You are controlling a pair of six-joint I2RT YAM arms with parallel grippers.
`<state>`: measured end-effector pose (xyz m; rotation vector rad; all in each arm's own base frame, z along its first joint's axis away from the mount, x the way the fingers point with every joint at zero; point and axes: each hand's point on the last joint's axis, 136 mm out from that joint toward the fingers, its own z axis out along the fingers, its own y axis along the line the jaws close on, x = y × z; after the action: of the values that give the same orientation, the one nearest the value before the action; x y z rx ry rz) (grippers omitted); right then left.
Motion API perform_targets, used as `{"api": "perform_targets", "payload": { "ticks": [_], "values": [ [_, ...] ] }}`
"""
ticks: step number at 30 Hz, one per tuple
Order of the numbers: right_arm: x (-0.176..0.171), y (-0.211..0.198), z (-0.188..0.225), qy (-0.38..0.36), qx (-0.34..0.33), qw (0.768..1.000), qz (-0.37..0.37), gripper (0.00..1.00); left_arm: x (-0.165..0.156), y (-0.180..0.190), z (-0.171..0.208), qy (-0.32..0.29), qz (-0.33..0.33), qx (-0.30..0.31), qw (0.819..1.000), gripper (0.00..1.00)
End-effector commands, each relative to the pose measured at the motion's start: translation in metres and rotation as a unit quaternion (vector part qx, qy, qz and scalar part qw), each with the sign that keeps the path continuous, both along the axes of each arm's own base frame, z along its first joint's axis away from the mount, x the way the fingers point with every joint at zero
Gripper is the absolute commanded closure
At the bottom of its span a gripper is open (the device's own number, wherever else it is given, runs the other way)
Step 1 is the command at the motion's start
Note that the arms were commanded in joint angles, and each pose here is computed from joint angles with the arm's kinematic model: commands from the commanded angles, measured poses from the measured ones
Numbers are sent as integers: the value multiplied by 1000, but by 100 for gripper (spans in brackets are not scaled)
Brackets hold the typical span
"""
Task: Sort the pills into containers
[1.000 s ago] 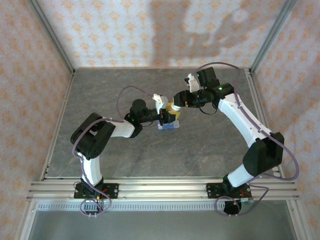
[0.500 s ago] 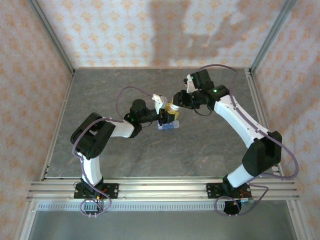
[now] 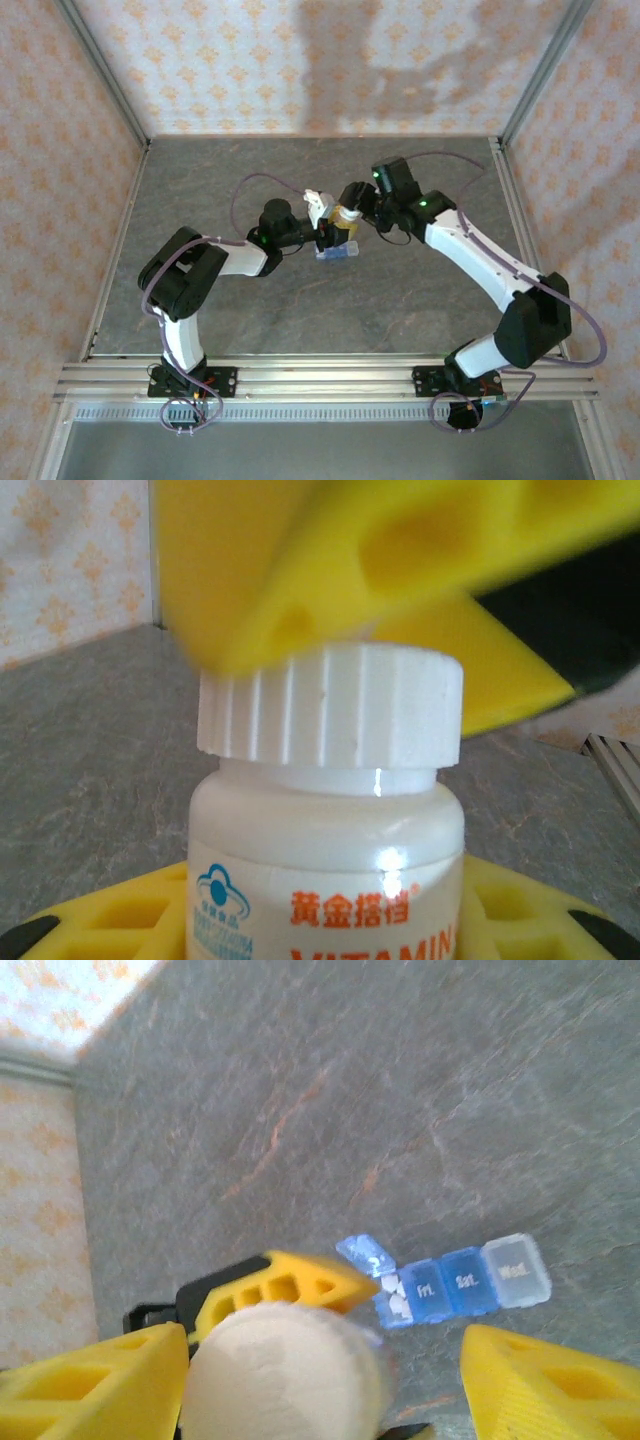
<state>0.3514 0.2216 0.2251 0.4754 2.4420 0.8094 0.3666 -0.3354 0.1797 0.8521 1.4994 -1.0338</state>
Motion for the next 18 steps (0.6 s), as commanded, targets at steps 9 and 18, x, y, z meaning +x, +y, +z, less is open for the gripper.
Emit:
{"api": "perform_targets", "payload": {
  "ticks": [9, 18],
  "values": [
    [-11, -3, 30, -35, -20, 974, 221, 21, -9, -4, 43, -50, -26, -37, 998, 100],
    [-16, 10, 20, -39, -14, 959, 281, 28, -14, -5, 42, -37, -40, -33, 998, 100]
  ]
}}
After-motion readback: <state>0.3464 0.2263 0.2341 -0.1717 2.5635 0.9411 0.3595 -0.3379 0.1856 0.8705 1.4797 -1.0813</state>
